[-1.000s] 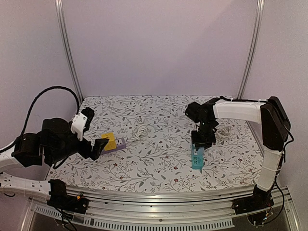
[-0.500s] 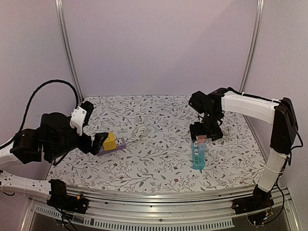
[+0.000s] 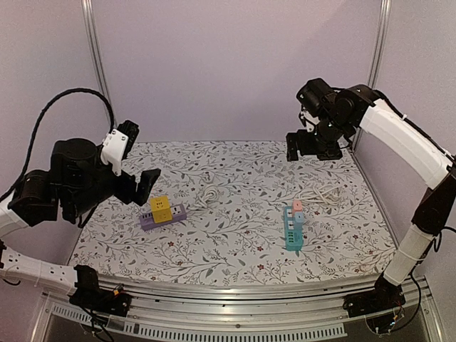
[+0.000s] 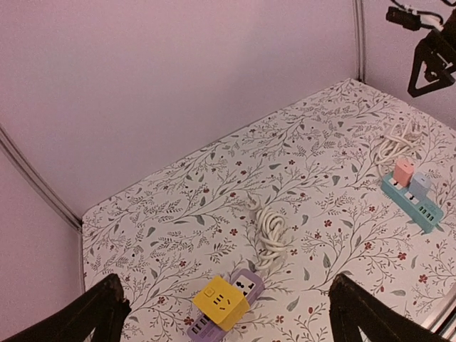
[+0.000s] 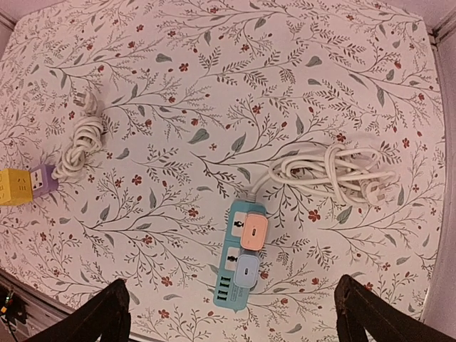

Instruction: Insert the plug

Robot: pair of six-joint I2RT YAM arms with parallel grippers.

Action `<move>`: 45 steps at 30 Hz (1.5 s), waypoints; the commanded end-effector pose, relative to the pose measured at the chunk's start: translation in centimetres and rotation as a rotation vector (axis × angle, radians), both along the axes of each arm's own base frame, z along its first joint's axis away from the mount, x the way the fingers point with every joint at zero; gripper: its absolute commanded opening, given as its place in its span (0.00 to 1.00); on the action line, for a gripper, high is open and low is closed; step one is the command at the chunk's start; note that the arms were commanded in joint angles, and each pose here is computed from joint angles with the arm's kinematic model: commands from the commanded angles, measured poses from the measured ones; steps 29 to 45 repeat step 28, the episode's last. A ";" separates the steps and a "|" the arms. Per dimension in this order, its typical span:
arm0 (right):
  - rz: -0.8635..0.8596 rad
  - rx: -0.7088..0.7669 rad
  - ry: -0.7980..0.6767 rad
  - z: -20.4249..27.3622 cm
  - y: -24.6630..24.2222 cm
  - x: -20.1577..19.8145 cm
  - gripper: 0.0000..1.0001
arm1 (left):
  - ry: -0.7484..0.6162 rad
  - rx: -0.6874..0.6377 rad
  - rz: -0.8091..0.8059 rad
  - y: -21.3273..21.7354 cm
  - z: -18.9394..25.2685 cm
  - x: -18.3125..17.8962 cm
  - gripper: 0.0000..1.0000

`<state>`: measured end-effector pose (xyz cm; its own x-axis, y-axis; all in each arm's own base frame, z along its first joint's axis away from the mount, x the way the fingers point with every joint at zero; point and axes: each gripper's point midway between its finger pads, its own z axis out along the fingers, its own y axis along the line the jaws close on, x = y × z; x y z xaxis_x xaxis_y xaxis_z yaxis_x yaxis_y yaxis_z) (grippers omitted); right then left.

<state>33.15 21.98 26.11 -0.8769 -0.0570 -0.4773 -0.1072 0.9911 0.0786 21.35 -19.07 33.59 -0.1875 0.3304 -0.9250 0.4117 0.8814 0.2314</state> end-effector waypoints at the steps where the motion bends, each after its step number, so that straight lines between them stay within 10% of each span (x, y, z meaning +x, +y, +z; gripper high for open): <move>1: 0.047 0.043 -0.185 7.1 -1.1 0.0 0.99 | -0.063 0.043 0.037 -0.4 3.0 1.1 1.00; 15: -0.032 0.226 -0.461 14.2 -5.2 -3.6 0.99 | -0.024 -0.028 0.188 0.3 6.7 5.2 1.00; 45: -0.069 0.265 -0.486 13.1 -7.6 -6.3 0.99 | 0.062 -0.108 0.197 0.2 5.3 4.8 1.00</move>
